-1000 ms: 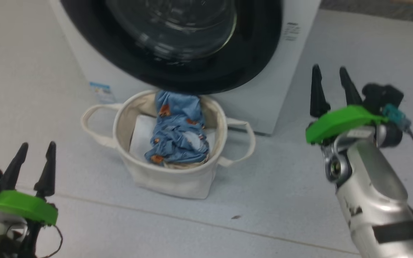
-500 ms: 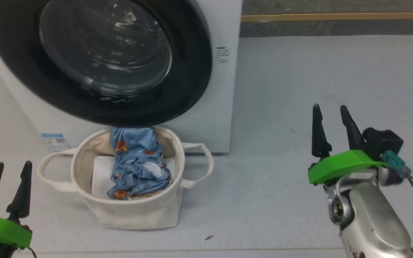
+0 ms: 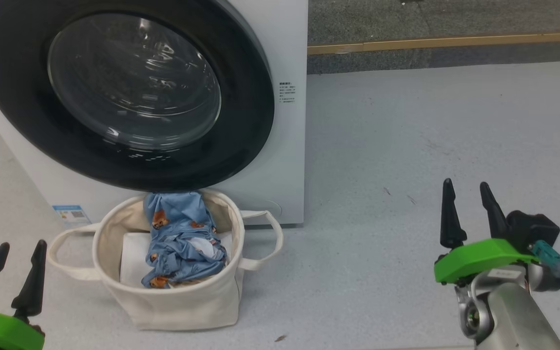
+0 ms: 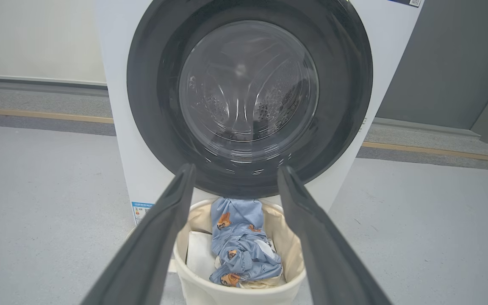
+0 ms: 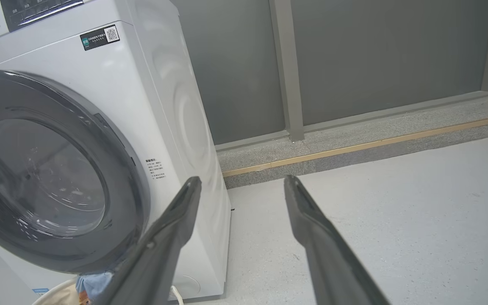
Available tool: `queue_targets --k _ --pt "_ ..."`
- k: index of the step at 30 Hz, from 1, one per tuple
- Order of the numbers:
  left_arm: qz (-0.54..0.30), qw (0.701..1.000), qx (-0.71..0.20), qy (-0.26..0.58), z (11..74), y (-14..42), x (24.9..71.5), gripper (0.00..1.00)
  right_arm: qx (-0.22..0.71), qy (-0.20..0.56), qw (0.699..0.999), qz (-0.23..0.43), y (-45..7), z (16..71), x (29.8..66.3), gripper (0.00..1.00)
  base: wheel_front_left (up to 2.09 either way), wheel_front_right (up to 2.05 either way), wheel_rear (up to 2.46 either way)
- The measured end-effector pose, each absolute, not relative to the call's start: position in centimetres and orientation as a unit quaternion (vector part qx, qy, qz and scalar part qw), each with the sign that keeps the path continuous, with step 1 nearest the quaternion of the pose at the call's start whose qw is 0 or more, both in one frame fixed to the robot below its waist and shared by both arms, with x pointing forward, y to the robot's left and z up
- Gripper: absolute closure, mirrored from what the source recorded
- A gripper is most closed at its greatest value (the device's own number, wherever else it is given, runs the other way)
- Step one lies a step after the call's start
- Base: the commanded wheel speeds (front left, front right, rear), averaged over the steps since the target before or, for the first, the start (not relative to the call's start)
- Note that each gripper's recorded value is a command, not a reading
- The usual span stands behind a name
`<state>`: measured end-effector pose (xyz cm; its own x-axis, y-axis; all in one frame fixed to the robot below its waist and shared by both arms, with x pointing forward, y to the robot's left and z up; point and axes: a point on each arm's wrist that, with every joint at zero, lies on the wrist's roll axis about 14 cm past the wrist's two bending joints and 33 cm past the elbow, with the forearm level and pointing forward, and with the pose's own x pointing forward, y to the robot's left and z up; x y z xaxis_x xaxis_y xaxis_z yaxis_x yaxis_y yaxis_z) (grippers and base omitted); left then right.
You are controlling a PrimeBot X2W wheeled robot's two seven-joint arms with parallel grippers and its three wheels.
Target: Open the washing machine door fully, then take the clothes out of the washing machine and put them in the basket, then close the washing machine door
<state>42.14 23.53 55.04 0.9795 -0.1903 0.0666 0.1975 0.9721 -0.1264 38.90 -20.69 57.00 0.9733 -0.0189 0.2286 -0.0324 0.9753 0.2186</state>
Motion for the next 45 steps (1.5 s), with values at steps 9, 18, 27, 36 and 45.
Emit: queue_targets --k 9,18,27,36,45 --pt "-0.091 0.994 -0.065 -0.022 54.5 24.0 41.7 0.00 0.095 -0.108 0.990 -0.001 -20.9 56.5 39.0 0.00 0.00 0.00 0.00" --pt "-0.096 0.993 -0.063 -0.008 53.6 23.5 41.8 0.00 0.096 -0.105 0.990 -0.007 -21.3 56.2 39.1 0.00 0.00 0.00 0.00" --pt "-0.097 0.993 -0.066 -0.008 53.4 23.2 41.9 0.00 0.097 -0.104 0.990 -0.006 -21.2 56.1 39.2 0.00 0.00 0.00 0.00" --pt "-0.090 0.994 -0.068 -0.009 53.3 23.4 41.7 0.00 0.097 -0.103 0.990 0.002 -20.6 56.1 39.4 0.00 0.00 0.00 0.00" --pt "-0.085 0.994 -0.068 -0.007 53.1 23.8 41.5 0.00 0.095 -0.102 0.990 0.008 -20.1 56.1 39.6 0.00 0.00 0.00 0.00"
